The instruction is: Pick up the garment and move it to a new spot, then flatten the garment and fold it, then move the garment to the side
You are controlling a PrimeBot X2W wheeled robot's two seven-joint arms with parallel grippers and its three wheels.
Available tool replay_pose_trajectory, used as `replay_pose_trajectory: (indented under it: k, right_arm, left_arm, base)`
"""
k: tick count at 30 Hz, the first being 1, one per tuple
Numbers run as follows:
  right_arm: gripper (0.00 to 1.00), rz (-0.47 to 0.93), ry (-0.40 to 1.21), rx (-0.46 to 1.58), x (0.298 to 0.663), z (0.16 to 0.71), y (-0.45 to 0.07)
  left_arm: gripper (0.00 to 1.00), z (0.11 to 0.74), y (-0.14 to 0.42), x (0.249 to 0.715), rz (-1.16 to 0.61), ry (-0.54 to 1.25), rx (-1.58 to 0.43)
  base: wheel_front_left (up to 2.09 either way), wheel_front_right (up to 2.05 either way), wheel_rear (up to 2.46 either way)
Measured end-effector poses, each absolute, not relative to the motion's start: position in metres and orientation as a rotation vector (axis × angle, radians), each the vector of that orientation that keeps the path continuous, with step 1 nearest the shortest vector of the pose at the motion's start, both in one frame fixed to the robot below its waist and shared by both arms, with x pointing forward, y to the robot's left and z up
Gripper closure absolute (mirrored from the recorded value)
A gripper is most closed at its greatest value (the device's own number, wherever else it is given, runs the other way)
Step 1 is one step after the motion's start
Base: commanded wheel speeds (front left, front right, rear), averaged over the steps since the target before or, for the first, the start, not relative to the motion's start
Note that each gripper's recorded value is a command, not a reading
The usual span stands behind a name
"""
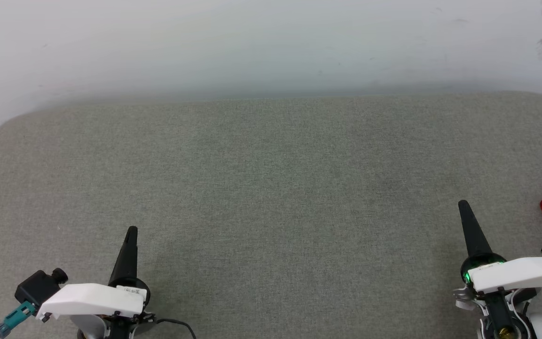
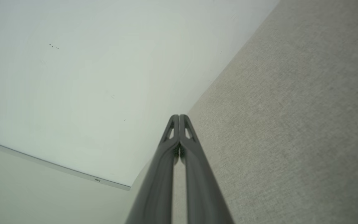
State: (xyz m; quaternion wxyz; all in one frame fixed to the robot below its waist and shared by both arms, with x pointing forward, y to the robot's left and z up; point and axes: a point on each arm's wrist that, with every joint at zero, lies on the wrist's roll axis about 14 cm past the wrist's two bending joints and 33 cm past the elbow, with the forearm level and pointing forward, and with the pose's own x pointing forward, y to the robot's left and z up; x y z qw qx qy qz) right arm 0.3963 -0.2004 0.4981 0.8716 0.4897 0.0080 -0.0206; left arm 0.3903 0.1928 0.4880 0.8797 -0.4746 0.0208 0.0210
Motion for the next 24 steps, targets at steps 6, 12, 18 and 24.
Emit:
replay_pose_trajectory:
  k: [6,12,18,24]
  right_arm:
    - [1.00,-0.045,0.016,1.087,0.3952,0.4980,-0.2011]
    - [1.00,-0.045,0.021,1.147,0.3937,0.4970,-0.2012]
    - [1.00,-0.043,0.017,1.203,0.3935,0.4984,-0.2014]
    - [1.00,-0.038,0.017,1.256,0.3933,0.4995,-0.2011]
  left_arm:
    - [1.00,0.4895,0.1937,0.3911,0.044,0.043,-1.056]
    - [1.00,0.4894,0.1950,0.3903,0.048,0.044,-1.119]
    - [1.00,0.4900,0.1958,0.3898,0.048,0.044,-1.180]
    - [1.00,0.4907,0.1964,0.3892,0.047,0.043,-1.237]
  base:
    - [0.00,0.00,0.00]
    - [0.00,0.00,0.00]
    - [0.00,0.00,0.00]
    - [0.00,0.00,0.00]
